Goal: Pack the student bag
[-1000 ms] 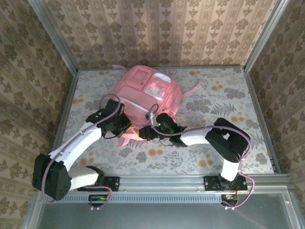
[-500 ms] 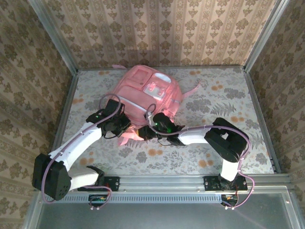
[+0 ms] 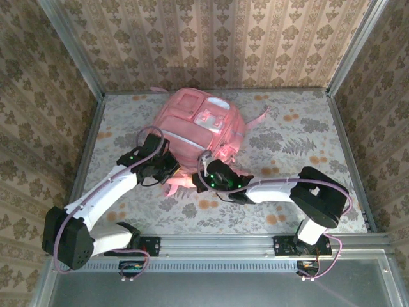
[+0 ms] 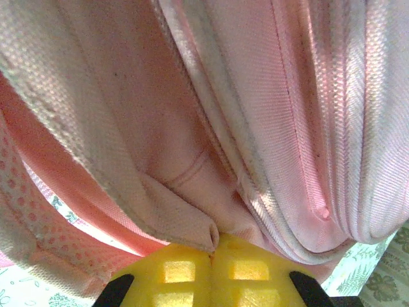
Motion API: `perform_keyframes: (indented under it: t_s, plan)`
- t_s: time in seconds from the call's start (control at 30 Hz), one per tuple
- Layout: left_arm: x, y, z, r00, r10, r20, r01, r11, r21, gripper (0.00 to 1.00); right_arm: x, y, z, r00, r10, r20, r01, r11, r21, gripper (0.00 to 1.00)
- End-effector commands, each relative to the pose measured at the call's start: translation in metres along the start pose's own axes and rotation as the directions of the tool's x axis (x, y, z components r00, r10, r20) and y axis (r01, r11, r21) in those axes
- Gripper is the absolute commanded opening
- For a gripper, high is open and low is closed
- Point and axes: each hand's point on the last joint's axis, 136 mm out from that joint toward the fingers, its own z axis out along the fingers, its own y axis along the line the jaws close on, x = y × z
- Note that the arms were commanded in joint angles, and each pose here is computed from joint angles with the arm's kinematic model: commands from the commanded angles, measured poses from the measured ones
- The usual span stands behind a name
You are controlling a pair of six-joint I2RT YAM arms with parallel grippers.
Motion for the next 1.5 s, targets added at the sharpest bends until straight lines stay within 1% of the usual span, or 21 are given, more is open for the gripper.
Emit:
perform_keyframes:
  t_s: [0.0,0.1,0.17,0.2,0.23,0.27,0.3,0.4,0.7,1.03,1.27,1.47]
  plan:
    - [-0.014,-0.016,-0.015,0.997,-0.019,0.069,0.015,0.998,0.065,0.0,-0.003,-0.025,-0.009,0.996,-0.061,0.059,0.055,0.994,0.098,0.0]
    - [-0.013,-0.016,-0.014,0.998,-0.021,0.063,0.017,0.998,0.064,0.0,-0.003,-0.018,-0.01,0.991,-0.105,0.088,0.102,0.994,0.045,0.0]
    - [-0.011,-0.017,-0.012,0.998,-0.019,0.056,0.015,0.997,0.069,0.0,-0.006,-0.012,-0.011,0.986,-0.096,0.135,0.098,0.995,-0.008,0.06]
    - [-0.01,-0.018,-0.011,0.998,-0.02,0.056,0.016,0.997,0.071,0.0,-0.008,-0.007,-0.011,0.985,-0.081,0.154,0.088,0.995,-0.042,0.06]
    - [-0.009,-0.019,-0.011,0.998,-0.019,0.053,0.015,0.997,0.074,0.0,-0.009,-0.003,-0.01,0.984,-0.07,0.165,0.082,0.994,-0.066,0.04]
    - [-0.009,-0.02,-0.01,0.999,-0.017,0.05,0.013,0.997,0.078,0.0,-0.011,0.0,-0.009,0.984,-0.058,0.17,0.073,0.994,-0.081,0.0]
    - [-0.008,-0.021,-0.011,0.999,-0.016,0.05,0.012,0.997,0.078,0.0,-0.011,-0.001,-0.008,0.984,-0.053,0.169,0.067,0.995,-0.078,0.0]
    - [-0.008,-0.021,-0.012,0.998,-0.015,0.053,0.011,0.997,0.077,0.0,-0.009,-0.011,-0.006,0.985,-0.047,0.164,0.055,0.997,-0.047,0.0]
    - [-0.015,-0.012,-0.023,0.996,-0.011,0.09,0.005,0.998,0.06,0.0,0.005,-0.053,-0.013,0.992,-0.079,0.096,0.067,0.99,0.125,0.0]
    - [-0.022,0.0,-0.03,0.994,-0.016,0.107,0.01,0.998,0.059,0.0,0.022,-0.093,-0.027,0.997,-0.064,0.037,0.052,0.968,0.245,0.0]
    - [-0.019,0.002,-0.028,0.996,-0.009,0.089,0.003,0.998,0.062,0.0,0.023,-0.136,-0.041,0.999,0.009,0.045,-0.025,0.928,0.371,0.0]
    - [-0.017,0.001,-0.027,0.997,0.002,0.084,-0.008,0.997,0.073,0.0,0.015,-0.164,-0.049,0.995,0.065,0.081,-0.093,0.9,0.425,0.0]
